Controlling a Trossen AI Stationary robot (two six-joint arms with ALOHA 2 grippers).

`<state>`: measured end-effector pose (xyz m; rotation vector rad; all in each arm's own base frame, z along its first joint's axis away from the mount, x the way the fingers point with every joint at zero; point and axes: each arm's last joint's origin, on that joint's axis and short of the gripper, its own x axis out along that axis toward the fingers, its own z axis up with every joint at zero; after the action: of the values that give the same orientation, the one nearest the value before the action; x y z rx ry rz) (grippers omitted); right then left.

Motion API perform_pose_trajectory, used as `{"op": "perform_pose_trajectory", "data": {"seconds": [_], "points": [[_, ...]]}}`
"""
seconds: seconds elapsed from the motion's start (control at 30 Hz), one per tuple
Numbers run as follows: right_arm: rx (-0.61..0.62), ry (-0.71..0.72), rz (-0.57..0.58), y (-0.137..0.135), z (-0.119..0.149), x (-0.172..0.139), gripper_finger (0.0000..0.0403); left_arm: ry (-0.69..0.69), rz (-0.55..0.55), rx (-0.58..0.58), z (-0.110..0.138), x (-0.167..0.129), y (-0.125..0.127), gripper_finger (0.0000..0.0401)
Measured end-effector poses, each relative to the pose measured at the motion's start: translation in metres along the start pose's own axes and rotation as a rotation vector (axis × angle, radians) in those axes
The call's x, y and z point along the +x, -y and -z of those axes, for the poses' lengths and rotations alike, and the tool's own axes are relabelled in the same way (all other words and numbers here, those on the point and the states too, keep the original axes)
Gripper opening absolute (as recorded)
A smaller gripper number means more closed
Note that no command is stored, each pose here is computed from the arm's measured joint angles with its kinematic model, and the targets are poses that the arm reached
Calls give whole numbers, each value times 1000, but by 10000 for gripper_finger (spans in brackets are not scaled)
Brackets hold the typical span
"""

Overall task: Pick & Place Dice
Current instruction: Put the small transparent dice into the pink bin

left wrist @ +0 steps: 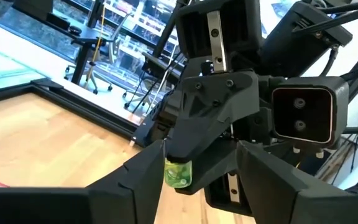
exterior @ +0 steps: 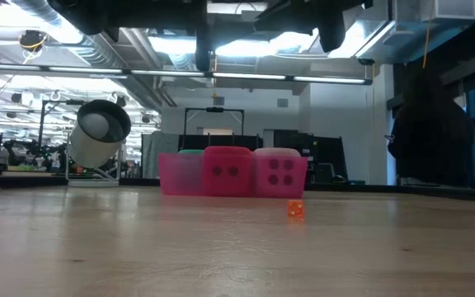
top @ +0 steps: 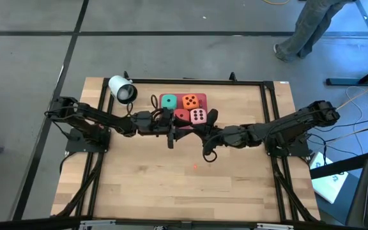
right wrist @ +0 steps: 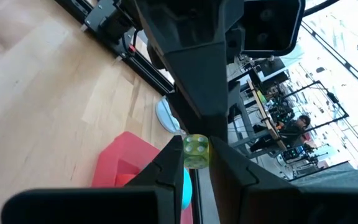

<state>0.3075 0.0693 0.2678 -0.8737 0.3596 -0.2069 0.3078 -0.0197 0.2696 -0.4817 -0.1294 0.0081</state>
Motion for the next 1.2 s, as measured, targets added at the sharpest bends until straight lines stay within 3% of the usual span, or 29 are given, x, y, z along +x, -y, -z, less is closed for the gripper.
{"op": "perform_pose_trajectory", "data": {"seconds": [0.67,1.2], "points": [[-8,51,-11,2,-3,0,57,-8,-39,-22,1,0,-4,187],[-9,52,-16,2,-3,0,57,-25,-52,-35,2,0,-6,101]]}}
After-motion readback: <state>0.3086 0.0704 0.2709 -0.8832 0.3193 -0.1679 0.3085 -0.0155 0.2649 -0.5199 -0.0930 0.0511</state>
